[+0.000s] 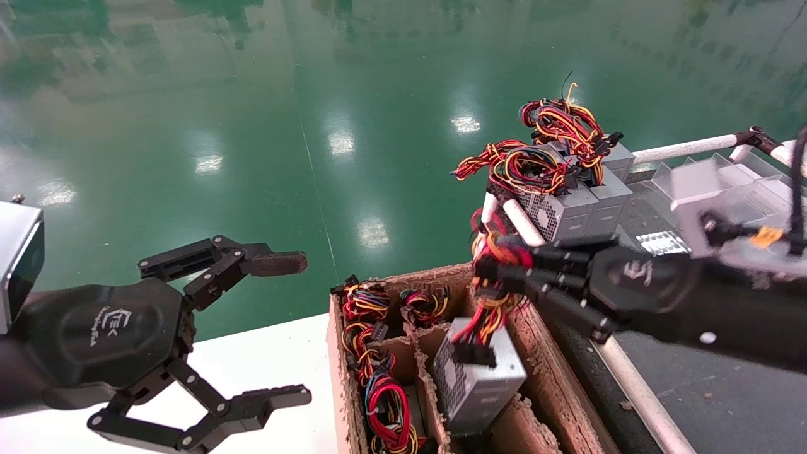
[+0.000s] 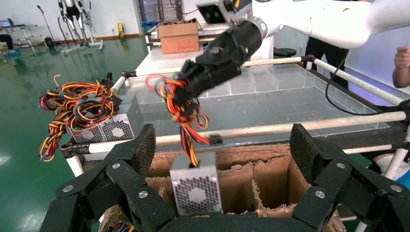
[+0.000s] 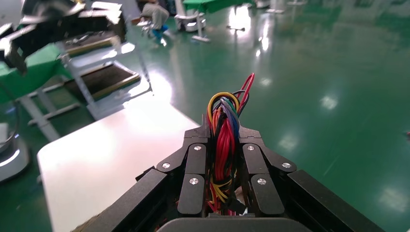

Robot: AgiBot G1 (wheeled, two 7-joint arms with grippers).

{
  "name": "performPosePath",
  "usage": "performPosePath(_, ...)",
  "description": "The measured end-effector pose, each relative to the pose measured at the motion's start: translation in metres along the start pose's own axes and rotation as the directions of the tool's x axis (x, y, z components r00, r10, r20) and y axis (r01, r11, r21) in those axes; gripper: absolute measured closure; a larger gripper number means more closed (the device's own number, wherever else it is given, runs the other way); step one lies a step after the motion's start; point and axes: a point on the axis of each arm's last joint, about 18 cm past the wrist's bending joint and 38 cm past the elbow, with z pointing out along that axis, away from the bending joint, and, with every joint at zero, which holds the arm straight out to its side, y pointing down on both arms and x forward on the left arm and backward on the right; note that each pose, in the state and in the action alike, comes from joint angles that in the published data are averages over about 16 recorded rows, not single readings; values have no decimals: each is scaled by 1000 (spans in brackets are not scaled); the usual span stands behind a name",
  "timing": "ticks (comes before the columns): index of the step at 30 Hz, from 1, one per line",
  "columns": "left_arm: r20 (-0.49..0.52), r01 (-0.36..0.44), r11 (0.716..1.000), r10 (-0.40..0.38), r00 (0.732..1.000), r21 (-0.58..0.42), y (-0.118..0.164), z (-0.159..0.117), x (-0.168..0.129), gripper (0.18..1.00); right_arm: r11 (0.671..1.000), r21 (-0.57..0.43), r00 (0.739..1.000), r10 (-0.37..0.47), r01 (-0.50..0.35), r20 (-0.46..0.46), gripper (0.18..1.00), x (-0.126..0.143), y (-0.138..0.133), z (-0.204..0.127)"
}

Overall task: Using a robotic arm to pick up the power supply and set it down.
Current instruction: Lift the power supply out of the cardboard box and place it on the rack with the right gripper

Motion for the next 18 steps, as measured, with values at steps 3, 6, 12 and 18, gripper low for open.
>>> performPosePath(3, 0, 0, 1000, 0, 1000, 0, 0, 0, 0, 184, 1000, 25, 1000, -10, 11, -26, 913, 5, -10, -7)
performPosePath(6, 0, 0, 1000, 0, 1000, 0, 0, 0, 0, 184, 998, 49, 998, -25, 28, -51, 914, 10, -21, -14)
performPosePath(12, 0, 0, 1000, 0, 1000, 0, 0, 0, 0, 184, 993, 93, 993, -65, 74, -99, 916, 20, -44, -30)
performPosePath(18, 0, 0, 1000, 0, 1000, 0, 0, 0, 0, 184, 985, 122, 984, -104, 122, -143, 917, 31, -64, -46)
